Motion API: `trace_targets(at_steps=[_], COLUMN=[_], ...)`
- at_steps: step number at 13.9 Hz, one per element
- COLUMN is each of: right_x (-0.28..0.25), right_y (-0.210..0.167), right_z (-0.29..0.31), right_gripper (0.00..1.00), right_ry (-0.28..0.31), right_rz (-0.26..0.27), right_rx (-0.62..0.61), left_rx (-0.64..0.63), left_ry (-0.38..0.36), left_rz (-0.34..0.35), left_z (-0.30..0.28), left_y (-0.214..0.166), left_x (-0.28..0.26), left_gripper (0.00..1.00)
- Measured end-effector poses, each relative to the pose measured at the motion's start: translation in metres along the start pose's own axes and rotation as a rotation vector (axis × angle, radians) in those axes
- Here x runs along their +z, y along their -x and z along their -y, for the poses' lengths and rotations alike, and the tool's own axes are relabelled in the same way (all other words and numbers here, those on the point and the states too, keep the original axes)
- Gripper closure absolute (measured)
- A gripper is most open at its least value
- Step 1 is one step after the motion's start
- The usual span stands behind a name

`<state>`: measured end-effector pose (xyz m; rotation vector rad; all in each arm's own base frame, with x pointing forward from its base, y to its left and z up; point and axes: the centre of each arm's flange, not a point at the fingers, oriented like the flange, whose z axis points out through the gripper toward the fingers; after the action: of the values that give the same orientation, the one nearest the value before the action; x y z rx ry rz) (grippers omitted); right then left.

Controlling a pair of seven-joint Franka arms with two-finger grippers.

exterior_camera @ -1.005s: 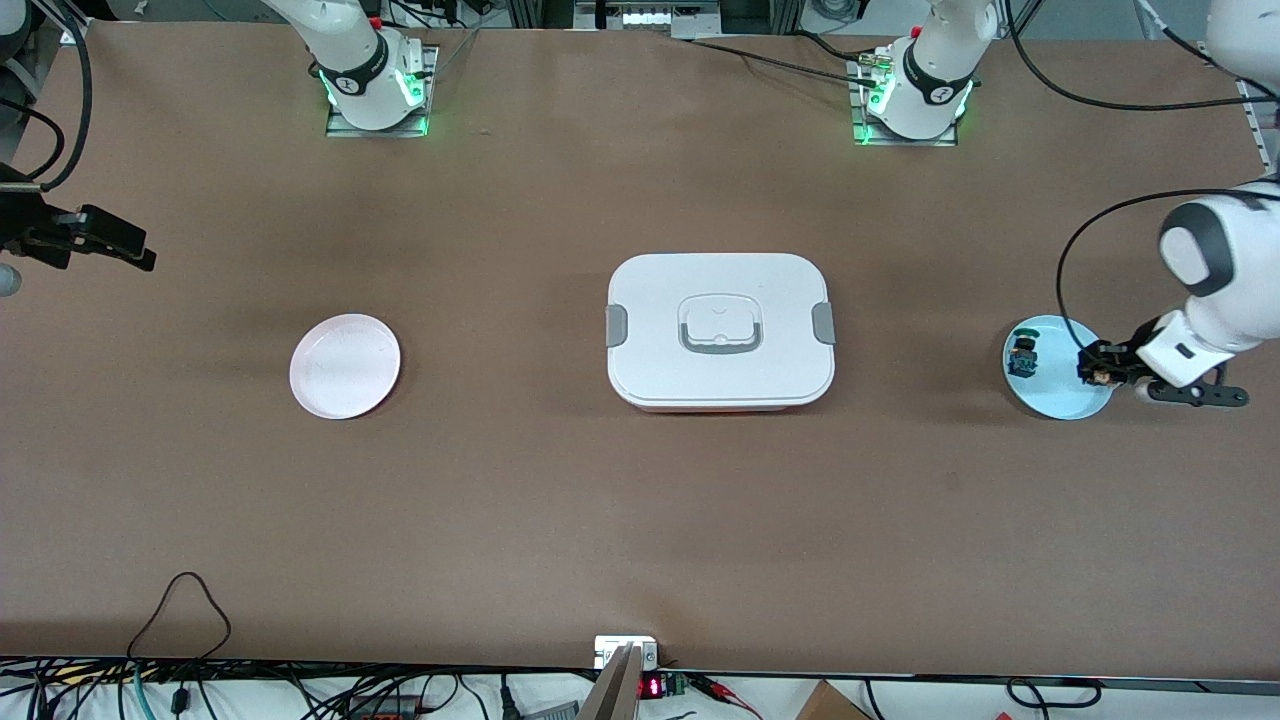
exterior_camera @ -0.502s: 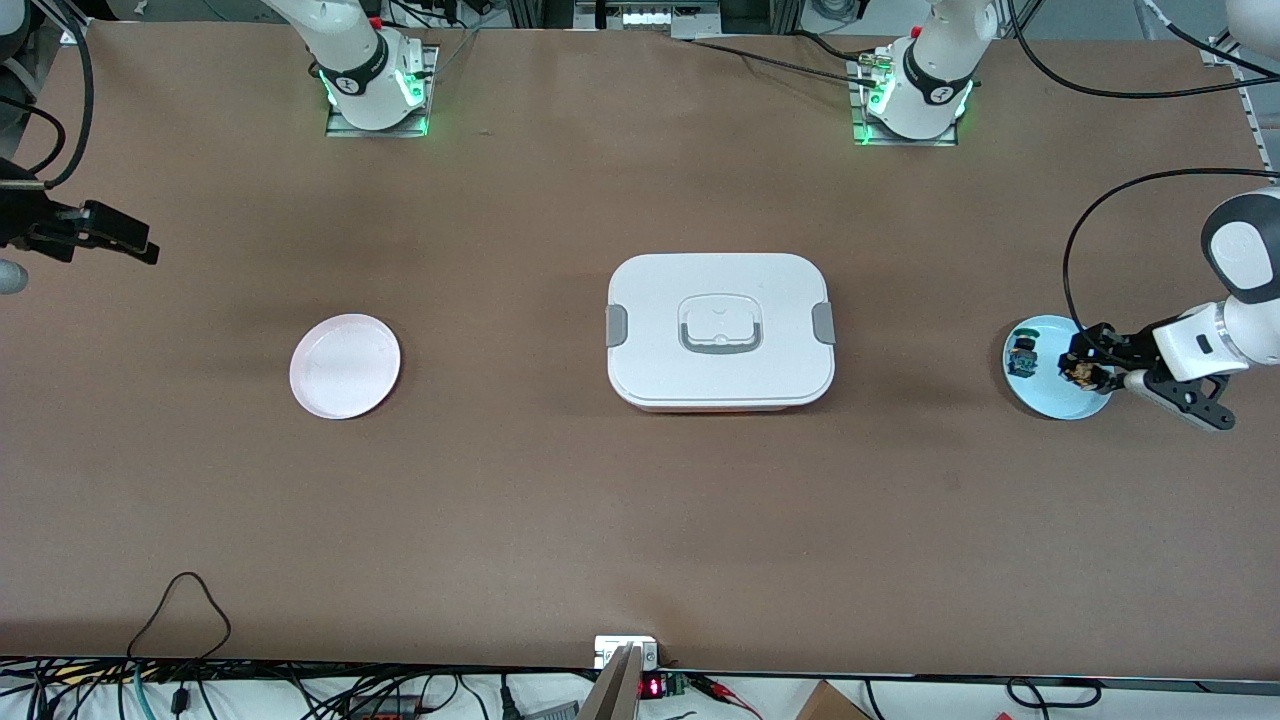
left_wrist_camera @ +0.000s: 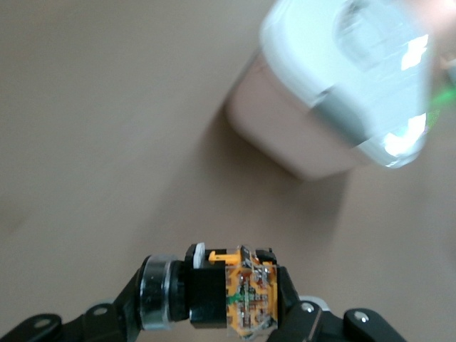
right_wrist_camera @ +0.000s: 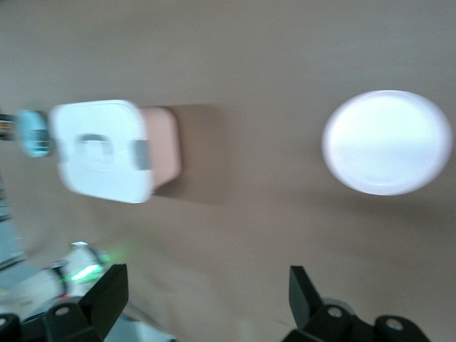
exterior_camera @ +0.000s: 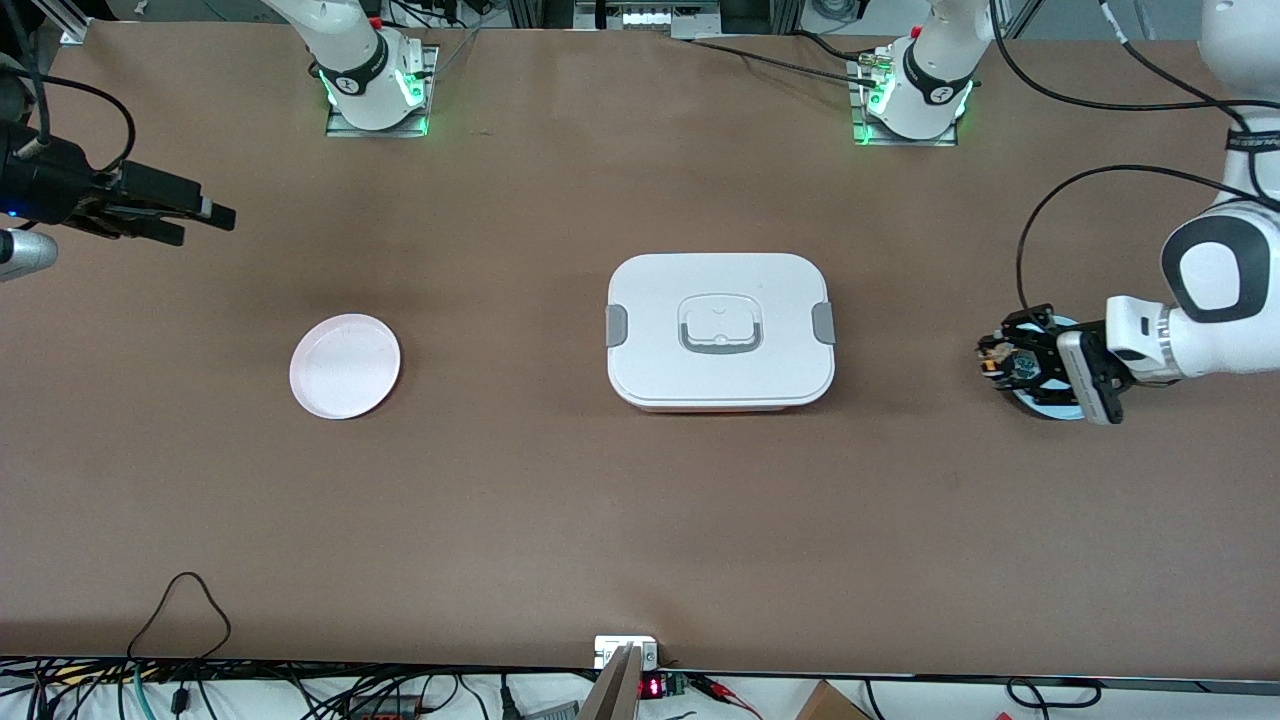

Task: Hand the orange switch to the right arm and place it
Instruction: 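Carry the switch over the box while the right gripper reaches toward it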

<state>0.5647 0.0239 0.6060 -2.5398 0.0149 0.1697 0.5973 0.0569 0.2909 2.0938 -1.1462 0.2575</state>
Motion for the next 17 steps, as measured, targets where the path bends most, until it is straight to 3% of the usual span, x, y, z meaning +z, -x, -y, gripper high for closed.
trace_targets(at_steps=[3, 7, 9, 11, 13, 15, 17], right_x=[0.015, 0.068, 0.102, 0.135, 0.164, 0.183, 0.199], right_y=[-0.008, -0.021, -0.025, -0.024, -0.020, -0.016, -0.015], right_z=[0.017, 0.006, -0.010, -0.024, -0.030, -0.026, -0.011], right_gripper=[0.00, 0.00, 0.00, 0.00, 0.00, 0.00, 0.00], right_ry=[-0.242, -0.520, -0.610, -0.704, -0.783, -0.825, -0.862], right_rz=[0.024, 0.112, 0.143, 0.161, 0.180, 0.201, 0.227], right_rx=[-0.003, 0.071, 0.069, 0.071, 0.088, 0.106, 0.110], left_rx=[0.170, 0.465, 0.533, 0.552, 0.531, 0.517, 0.510], left_ry=[0.179, 0.274, 0.312, 0.293, 0.226, 0.156, 0.131], left_rz=[-0.219, -0.458, -0.584, -0.675, -0.753, -0.802, -0.823], left_z=[-0.012, -0.058, -0.091, -0.121, -0.151, -0.180, -0.203], left_y=[-0.028, -0.113, -0.159, -0.204, -0.243, -0.270, -0.283], left_x=[0.047, 0.107, 0.136, 0.156, 0.172, 0.190, 0.208], left_gripper=[0.28, 0.28, 0.28, 0.28, 0.28, 0.28, 0.28])
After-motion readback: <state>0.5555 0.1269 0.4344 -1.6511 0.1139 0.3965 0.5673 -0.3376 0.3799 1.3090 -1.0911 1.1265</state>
